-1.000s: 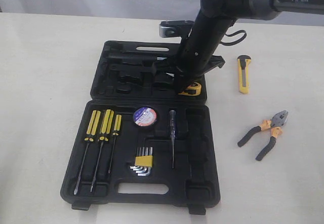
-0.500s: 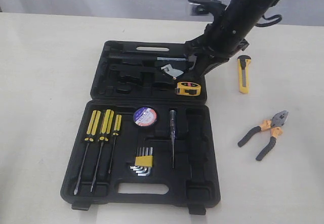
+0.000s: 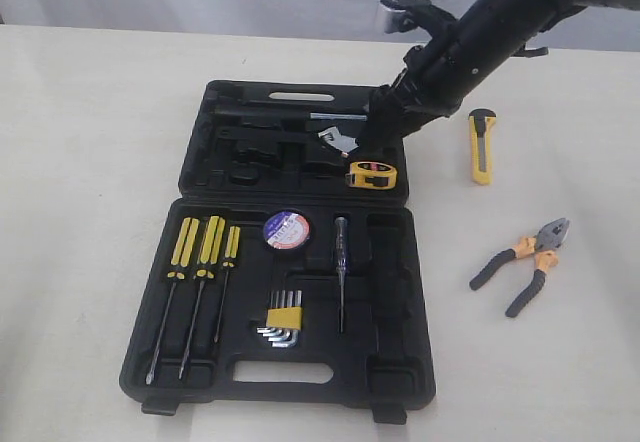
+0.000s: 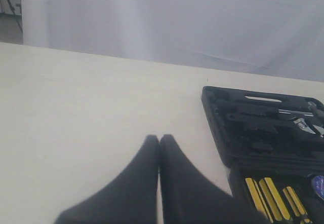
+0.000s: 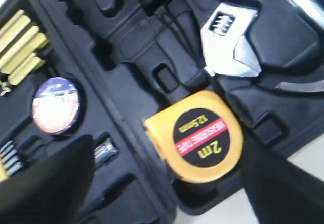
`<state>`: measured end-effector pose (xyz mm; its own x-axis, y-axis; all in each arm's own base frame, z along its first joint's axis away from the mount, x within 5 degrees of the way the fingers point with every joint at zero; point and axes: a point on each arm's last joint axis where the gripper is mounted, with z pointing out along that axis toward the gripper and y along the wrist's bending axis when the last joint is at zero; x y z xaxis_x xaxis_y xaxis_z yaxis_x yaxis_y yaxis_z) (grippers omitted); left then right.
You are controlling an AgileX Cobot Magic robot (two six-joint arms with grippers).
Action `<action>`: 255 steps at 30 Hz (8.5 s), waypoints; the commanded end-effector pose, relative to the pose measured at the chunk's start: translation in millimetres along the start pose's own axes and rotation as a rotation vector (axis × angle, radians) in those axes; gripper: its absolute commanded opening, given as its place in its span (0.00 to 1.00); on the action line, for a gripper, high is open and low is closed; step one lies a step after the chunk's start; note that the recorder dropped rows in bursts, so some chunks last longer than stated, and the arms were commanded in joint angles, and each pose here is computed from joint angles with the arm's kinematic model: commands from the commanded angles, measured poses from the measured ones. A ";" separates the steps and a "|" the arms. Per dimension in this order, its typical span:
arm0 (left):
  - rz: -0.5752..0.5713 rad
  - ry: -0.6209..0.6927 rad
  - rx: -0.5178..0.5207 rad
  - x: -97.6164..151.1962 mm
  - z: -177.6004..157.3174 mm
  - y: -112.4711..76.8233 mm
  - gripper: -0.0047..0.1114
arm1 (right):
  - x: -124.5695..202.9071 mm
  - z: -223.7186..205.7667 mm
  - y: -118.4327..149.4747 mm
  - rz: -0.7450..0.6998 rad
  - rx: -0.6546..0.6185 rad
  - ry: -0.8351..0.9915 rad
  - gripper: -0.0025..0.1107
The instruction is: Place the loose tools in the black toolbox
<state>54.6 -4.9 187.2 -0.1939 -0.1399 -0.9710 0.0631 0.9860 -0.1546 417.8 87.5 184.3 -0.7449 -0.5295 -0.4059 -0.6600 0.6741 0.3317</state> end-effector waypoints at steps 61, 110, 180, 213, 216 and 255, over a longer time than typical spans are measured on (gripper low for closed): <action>0.006 0.000 0.004 -1.4 -0.2 -0.4 0.04 | -36.8 -28.5 115.0 -0.080 0.691 0.253 0.02; 0.006 0.000 0.004 -1.4 -0.2 -0.4 0.04 | -19.4 102.6 110.3 0.059 0.974 0.385 0.66; -0.002 0.001 0.006 -1.4 -0.2 -0.6 0.04 | -17.1 77.6 37.2 0.334 0.323 0.290 0.02; -0.002 0.001 0.006 -1.4 -0.2 -0.6 0.04 | -25.5 9.2 32.5 0.258 0.477 0.181 0.02; -0.002 0.001 0.006 -1.4 -0.2 -0.6 0.04 | -18.3 16.3 31.1 0.261 0.473 0.195 0.02; -0.002 0.001 0.006 -1.4 -0.2 -0.6 0.04 | 1.2 76.0 13.9 0.250 0.424 0.020 0.02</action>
<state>54.6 -4.9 187.2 -0.1939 -0.1399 -0.9710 0.0631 0.9860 -0.1546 414.5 137.7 142.7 -0.8639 -0.3200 -0.3890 -0.3629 0.9310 0.0401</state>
